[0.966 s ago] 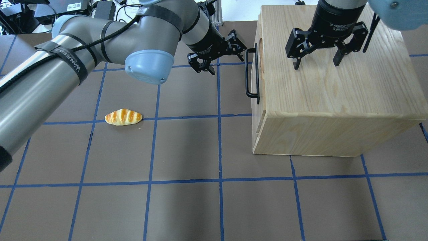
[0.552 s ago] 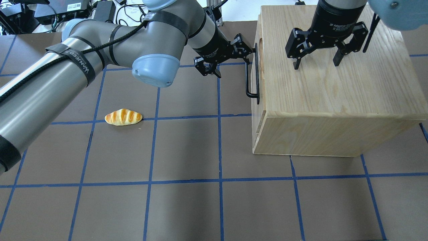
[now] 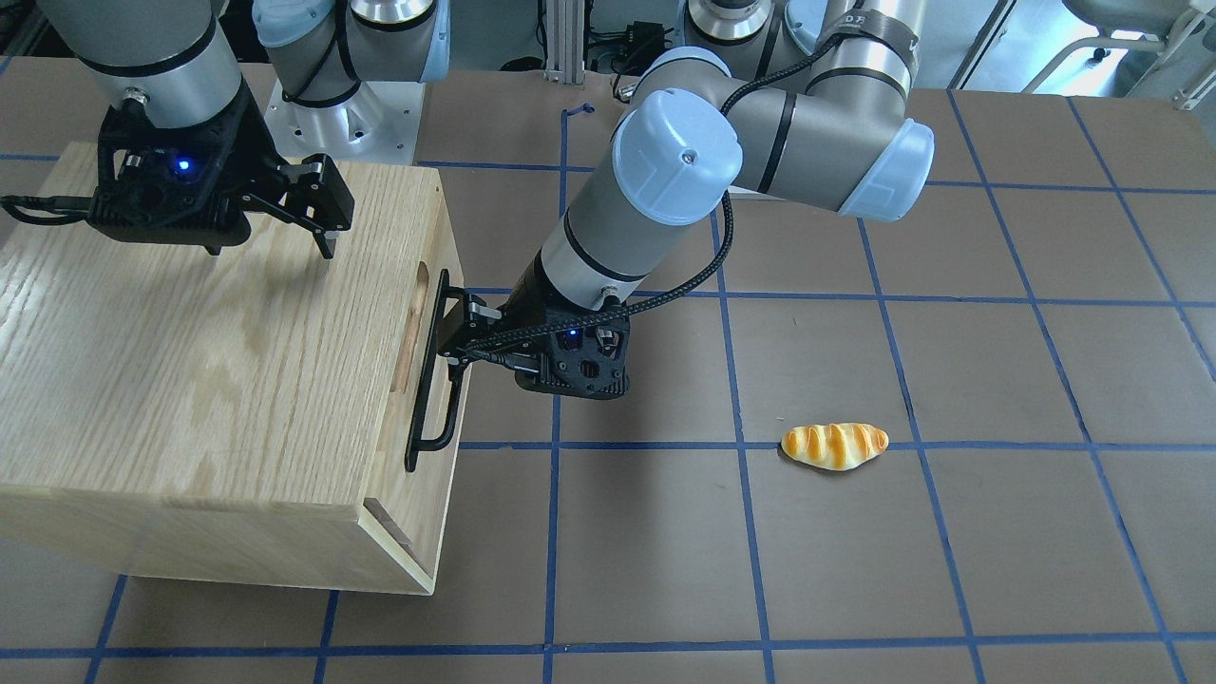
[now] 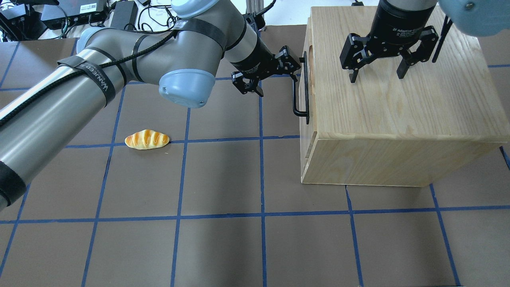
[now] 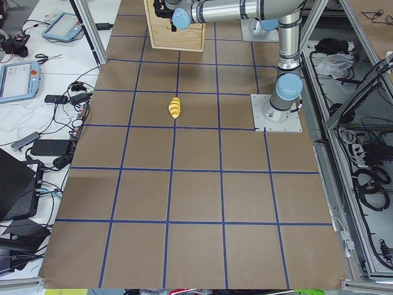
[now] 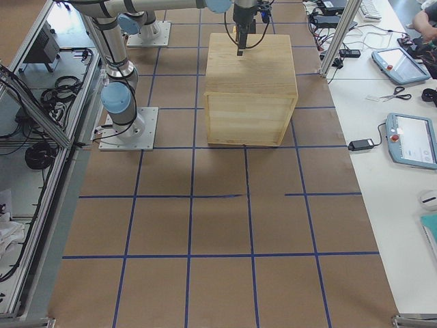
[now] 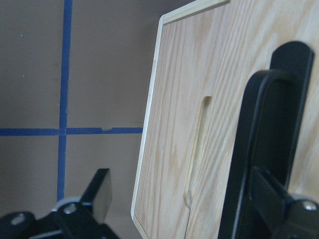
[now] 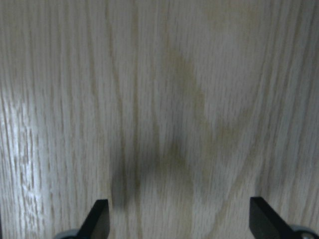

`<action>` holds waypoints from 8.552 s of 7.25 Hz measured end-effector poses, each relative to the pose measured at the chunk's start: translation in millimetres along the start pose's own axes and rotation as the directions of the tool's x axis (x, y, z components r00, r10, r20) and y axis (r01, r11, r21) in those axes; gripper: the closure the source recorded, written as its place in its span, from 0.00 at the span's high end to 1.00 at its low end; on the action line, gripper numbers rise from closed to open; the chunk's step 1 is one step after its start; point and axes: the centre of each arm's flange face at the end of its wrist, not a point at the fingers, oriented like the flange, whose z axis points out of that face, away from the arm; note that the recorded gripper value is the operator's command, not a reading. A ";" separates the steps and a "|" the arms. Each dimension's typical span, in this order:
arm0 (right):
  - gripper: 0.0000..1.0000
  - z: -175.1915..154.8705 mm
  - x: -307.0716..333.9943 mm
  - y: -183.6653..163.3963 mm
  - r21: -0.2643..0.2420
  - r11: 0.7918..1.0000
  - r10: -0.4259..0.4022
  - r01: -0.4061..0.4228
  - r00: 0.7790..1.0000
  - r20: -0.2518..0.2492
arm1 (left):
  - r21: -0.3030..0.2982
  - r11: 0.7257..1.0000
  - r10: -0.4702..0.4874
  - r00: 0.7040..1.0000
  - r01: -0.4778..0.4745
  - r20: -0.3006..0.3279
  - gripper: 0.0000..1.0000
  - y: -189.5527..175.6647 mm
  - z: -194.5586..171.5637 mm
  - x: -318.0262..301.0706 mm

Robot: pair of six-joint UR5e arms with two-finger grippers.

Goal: Open upper drawer

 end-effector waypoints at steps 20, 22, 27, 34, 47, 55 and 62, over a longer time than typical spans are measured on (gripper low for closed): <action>1.00 0.0 0.0 0.0 0.000 1.000 -0.001 0.001 1.000 0.000 | 0.005 0.983 0.184 0.979 -0.186 0.088 1.00 -10.5 -10.2 -33.8; 1.00 0.0 0.0 0.0 0.000 1.000 0.000 0.000 1.000 0.000 | 0.008 0.984 0.175 0.980 -0.176 0.095 1.00 -17.6 -24.4 -48.0; 1.00 0.1 0.5 -0.1 0.000 1.000 0.001 -0.001 1.000 0.000 | -0.003 0.986 0.167 0.980 -0.168 0.108 1.00 -26.0 -33.3 -88.6; 1.00 0.0 0.3 -0.1 0.000 1.000 0.001 -0.001 1.000 0.000 | -0.012 0.992 0.125 0.981 -0.124 0.147 1.00 -29.2 -71.6 -132.6; 1.00 0.2 0.2 0.0 0.000 1.000 0.001 -0.001 1.000 0.000 | -0.054 0.979 0.201 0.860 -0.199 0.468 1.00 13.6 -264.4 -153.8; 1.00 0.2 0.0 0.0 0.000 1.000 -0.001 0.001 1.000 0.000 | -0.044 0.978 0.200 0.852 -0.205 0.484 1.00 16.0 -262.1 -153.0; 1.00 0.1 0.3 0.0 0.000 1.000 0.000 0.000 1.000 0.000 | -0.052 0.977 0.206 0.853 -0.207 0.480 1.00 15.7 -258.5 -153.2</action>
